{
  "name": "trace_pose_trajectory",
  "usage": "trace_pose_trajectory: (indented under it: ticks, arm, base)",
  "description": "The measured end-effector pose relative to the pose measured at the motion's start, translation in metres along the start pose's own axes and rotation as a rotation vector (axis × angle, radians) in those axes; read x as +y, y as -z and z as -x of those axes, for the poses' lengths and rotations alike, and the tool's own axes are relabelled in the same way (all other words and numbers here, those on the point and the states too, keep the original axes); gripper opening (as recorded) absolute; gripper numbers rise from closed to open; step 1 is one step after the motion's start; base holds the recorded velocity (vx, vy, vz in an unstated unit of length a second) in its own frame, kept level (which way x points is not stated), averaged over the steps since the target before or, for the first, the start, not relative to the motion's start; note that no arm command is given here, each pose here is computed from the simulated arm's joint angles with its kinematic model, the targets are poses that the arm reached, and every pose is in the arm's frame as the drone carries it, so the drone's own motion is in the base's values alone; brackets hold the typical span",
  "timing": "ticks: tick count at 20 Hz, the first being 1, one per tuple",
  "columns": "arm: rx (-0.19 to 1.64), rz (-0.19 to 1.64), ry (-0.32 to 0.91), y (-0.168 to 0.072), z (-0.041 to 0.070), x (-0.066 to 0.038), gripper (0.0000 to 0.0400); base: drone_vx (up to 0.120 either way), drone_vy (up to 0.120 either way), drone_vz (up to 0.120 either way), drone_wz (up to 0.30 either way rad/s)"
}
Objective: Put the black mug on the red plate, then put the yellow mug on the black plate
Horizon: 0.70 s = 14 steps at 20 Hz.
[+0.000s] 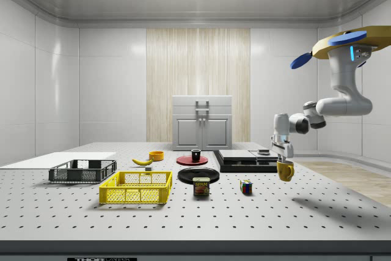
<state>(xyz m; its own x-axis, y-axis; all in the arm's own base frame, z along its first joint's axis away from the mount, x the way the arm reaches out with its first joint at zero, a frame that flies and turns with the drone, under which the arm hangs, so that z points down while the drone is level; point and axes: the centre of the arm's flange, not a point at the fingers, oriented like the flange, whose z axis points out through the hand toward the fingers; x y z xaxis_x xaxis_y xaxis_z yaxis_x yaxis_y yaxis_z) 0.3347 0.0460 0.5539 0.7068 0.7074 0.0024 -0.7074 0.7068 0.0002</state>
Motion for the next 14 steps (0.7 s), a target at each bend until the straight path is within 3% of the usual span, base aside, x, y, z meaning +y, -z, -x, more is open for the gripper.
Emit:
trace_pose_trajectory:
  ticks: [14]
  arm:
    - [0.000,0.000,0.000,0.0030,0.0000,0.0000,0.0110]
  base:
    - [0.120,-0.120,0.000,0.000]
